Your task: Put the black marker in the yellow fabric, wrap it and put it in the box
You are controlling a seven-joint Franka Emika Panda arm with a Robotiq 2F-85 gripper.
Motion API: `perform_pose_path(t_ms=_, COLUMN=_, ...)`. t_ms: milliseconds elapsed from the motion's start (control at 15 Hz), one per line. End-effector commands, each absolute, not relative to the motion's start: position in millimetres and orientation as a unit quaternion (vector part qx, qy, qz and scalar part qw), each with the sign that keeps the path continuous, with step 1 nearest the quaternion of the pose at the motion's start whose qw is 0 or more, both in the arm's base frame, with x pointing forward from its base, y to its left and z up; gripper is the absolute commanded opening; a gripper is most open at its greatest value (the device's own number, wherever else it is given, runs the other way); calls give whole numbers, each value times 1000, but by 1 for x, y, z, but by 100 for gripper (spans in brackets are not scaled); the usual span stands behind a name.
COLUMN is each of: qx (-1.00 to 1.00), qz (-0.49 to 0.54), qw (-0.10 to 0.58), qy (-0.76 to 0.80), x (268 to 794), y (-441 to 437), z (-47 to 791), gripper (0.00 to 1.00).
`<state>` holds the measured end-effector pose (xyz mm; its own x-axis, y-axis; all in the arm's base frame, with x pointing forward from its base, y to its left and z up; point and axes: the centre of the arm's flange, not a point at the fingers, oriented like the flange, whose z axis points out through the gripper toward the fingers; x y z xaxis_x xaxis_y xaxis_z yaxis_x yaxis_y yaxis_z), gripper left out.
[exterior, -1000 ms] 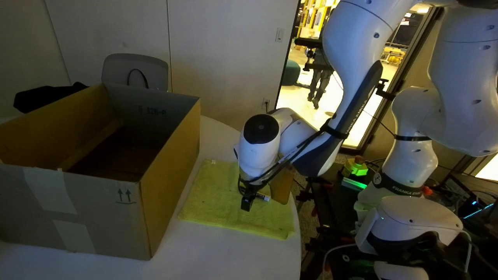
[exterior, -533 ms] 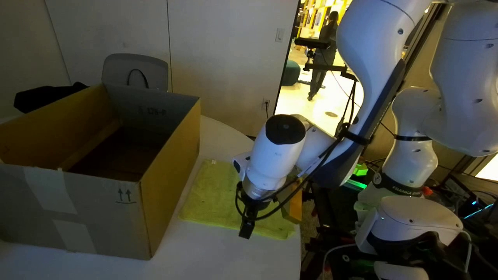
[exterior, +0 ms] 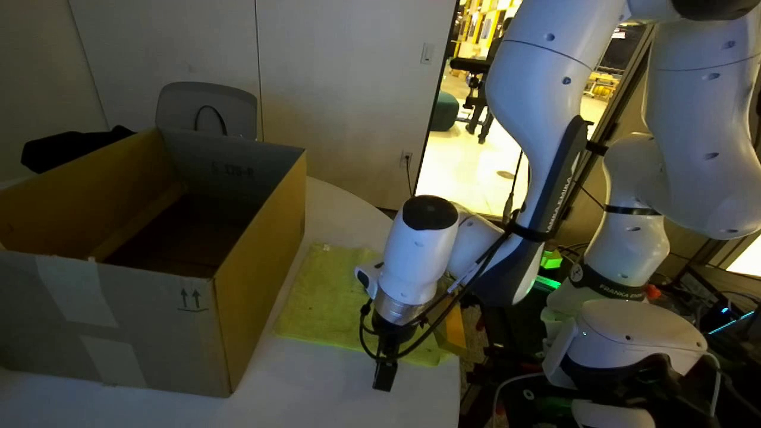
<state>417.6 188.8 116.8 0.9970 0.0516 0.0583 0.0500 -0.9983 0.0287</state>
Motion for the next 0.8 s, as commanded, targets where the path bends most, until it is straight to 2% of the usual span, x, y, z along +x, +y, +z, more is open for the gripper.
perform_pose_path(t_ms=0, qx=999, qz=21, qw=-13, qy=30, x=427, y=177, z=113, gripper=100)
perform_pose_path(t_ms=533, qx=999, qz=3, qw=-24, qy=27, x=433, y=159, z=102, gripper=100)
perform_pose_path(t_ms=600, qx=999, qz=-2, qw=-25, qy=28, x=432, y=159, z=100, gripper=83)
perform_pose_path(t_ms=733, qx=999, qz=-8, qw=-29, qy=31, x=432, y=158, z=97, gripper=66)
